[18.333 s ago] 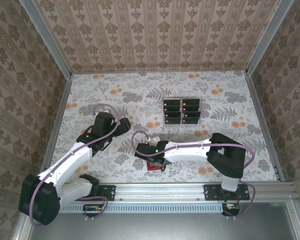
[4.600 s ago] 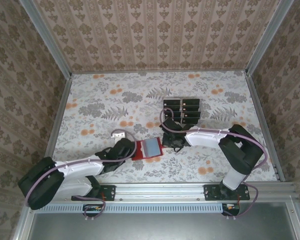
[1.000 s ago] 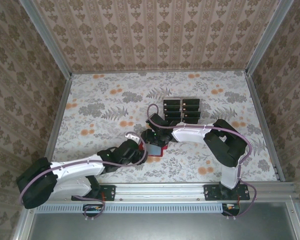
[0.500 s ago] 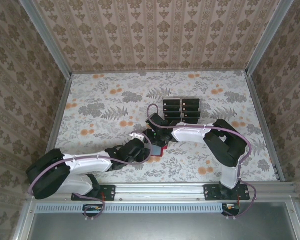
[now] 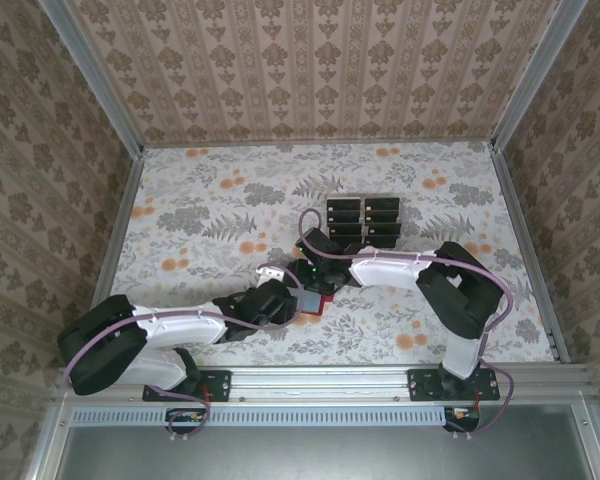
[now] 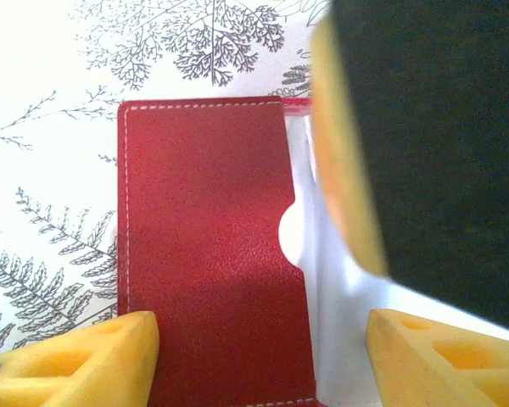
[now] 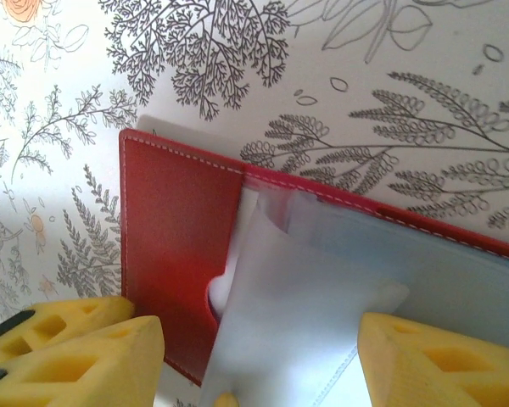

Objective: Put the credit cards into the card holder

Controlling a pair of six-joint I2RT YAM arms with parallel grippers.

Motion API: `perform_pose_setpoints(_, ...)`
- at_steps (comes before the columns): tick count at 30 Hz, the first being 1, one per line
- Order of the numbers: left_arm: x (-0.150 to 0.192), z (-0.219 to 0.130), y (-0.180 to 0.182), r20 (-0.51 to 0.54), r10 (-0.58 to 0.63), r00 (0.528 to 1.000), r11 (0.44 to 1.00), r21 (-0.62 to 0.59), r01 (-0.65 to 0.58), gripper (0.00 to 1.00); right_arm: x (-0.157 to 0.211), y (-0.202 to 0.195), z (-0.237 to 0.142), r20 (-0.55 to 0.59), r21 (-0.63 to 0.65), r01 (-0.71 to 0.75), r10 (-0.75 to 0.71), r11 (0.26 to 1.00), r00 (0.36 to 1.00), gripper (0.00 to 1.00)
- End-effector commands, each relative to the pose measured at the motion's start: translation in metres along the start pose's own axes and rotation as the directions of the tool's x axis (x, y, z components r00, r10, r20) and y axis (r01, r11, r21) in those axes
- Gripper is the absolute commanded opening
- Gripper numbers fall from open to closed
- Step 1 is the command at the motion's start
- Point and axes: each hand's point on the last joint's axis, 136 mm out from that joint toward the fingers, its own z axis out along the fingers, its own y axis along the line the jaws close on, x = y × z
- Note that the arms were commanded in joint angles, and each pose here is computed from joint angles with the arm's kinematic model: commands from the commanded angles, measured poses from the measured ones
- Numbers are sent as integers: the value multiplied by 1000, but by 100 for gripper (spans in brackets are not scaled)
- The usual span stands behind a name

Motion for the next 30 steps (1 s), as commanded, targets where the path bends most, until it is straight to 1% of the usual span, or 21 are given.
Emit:
perform_pose_setpoints(1,7,2,7,-6,-6,1000,999,-32,6,67,-1,-8,-13,27,26,-30,29,999,999,63)
perform_pose_setpoints(13,9,3,7,-8,-3,1000,999,-32,3,66,3,-20,-13,37,45,-57,55,997,998,65)
perform_pose_setpoints(21,9,4,7,-6,-3,1000,1000,-31,3,66,4,-23,-6,29,49,-62,60,997,998,65)
perform_pose_setpoints(26,10,4,7,-7,-4,1000,1000,-29,3,66,2,-20,0,27,33,-67,66,997,997,65)
perform_pose_setpoints(30,10,4,8,-7,-6,1000,1000,-30,5,66,-3,-12,1,34,-15,-68,69,998,997,65)
